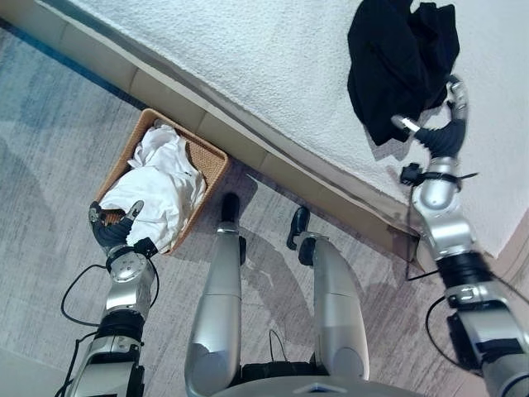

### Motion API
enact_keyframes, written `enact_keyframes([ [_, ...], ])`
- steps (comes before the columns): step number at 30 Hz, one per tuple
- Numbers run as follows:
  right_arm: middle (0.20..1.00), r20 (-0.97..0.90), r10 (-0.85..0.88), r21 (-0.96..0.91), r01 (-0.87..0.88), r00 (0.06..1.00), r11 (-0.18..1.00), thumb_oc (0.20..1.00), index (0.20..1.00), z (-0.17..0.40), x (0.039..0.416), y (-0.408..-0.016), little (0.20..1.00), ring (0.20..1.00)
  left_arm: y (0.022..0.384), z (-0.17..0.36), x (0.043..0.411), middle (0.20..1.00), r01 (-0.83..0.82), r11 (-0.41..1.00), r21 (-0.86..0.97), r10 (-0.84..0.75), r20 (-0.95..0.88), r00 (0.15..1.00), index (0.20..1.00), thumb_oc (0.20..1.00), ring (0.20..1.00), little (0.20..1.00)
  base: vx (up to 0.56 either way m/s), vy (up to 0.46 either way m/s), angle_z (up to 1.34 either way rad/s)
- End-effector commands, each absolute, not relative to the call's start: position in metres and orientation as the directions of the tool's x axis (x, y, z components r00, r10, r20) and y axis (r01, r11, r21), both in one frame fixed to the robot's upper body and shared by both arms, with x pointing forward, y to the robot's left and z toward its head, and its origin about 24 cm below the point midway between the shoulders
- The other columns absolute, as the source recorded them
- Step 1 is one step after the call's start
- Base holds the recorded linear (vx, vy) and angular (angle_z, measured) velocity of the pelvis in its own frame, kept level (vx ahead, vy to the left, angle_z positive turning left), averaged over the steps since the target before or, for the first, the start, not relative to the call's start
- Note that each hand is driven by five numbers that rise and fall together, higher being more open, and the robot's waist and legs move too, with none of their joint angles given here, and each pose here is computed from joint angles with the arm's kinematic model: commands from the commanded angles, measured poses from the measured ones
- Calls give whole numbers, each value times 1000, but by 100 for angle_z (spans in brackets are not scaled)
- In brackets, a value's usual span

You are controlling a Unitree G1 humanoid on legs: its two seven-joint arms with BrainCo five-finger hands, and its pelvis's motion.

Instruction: Pick up clothes into the bucket

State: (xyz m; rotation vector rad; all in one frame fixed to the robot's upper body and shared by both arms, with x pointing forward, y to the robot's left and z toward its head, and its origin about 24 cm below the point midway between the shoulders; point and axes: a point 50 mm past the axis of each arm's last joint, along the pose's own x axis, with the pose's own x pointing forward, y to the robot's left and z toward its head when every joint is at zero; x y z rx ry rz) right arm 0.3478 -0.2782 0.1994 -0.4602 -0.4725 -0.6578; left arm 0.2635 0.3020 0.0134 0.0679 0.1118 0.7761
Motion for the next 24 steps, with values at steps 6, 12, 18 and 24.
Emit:
enact_keyframes([
  [6, 1000, 480, -654, -286, 809, 585, 514, 1000, 1000, 239, 348, -351, 1000, 1000, 271, -22, 242, 1000, -468, 873, 135, 486, -183, 855, 1000, 1000, 1000, 1000, 23, -89, 28],
  [12, 1000, 324, -693, -518, 734, 644, 439, 1000, 1000, 226, 346, -382, 1000, 1000, 250, -30, 240, 1000, -356, 928, 107, 371, -229, 900, 1000, 1000, 1000, 1000, -9, -98, 38],
  [18, 564, 124, -589, -739, 470, 798, 482, 564, 564, 210, 350, -384, 564, 564, 249, -36, 238, 1000, -310, 948, 69, 317, -273, 908, 1000, 1000, 1000, 1000, -5, -120, 19],
  [24, 200, 91, -497, -735, 395, 863, 551, 200, 200, 206, 364, -362, 200, 200, 243, -29, 250, 1000, -267, 962, 63, 274, -252, 928, 1000, 1000, 1000, 1000, -3, -50, 0],
])
